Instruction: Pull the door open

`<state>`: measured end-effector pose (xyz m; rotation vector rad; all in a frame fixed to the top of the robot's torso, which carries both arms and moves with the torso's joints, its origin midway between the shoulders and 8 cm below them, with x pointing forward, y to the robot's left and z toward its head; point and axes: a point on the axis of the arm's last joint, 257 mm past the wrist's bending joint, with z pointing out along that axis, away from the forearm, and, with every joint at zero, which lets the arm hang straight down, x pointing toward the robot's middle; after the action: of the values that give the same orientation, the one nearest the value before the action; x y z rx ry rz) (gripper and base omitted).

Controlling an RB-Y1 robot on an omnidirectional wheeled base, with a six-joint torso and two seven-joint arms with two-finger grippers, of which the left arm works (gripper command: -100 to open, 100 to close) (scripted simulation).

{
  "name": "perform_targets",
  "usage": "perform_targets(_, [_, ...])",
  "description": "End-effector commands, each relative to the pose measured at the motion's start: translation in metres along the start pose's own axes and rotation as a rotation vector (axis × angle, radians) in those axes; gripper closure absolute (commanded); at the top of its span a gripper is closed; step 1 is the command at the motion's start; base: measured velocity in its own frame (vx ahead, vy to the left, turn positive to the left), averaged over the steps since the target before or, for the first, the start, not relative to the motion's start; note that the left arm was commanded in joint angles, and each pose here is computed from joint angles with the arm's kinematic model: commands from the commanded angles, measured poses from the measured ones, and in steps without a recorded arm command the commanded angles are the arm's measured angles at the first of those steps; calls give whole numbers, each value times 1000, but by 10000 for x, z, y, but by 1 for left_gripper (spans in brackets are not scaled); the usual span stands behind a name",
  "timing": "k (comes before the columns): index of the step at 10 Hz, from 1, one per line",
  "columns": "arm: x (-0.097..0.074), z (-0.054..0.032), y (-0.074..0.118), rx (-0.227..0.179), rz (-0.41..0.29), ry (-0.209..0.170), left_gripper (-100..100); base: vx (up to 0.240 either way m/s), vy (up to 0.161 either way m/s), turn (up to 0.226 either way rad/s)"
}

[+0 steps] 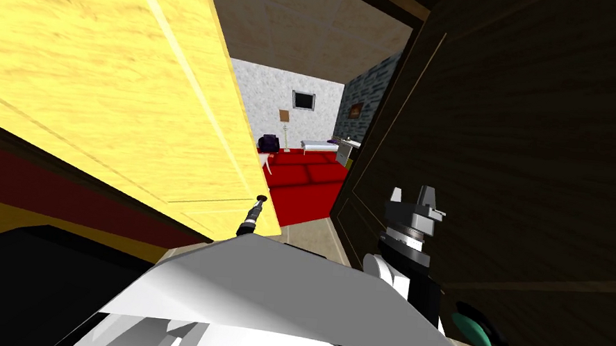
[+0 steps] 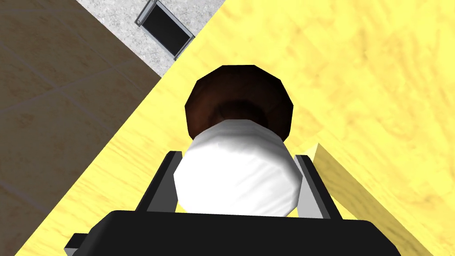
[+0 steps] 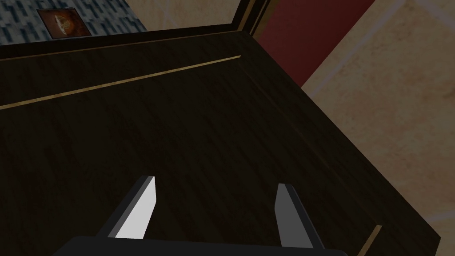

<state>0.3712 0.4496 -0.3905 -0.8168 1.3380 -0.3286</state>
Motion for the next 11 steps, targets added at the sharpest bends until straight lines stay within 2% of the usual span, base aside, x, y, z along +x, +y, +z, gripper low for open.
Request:
perform_targets(1, [-11,-6,20,-4,-34,-3,100,-30,4,-30])
perform_targets(5, [-49,22,62,-14,-168,-17,100,-45,13,-71])
perform_targets(6, [-49,22,62,-14,-175,-17,100,-31,7,-37])
perform_targets(7, [-63,31,77,-17,-220,-22,100,-38,6,-65])
perform_targets(8, [-63,31,77,-17,-223,-22,100,-39,10,-42])
perform_targets(9, [-76,41,92,-20,-269,-27,100,-51,8,-79])
perform_targets(11, [-90,50,108,-23,-318,-33,100,-65,7,-73])
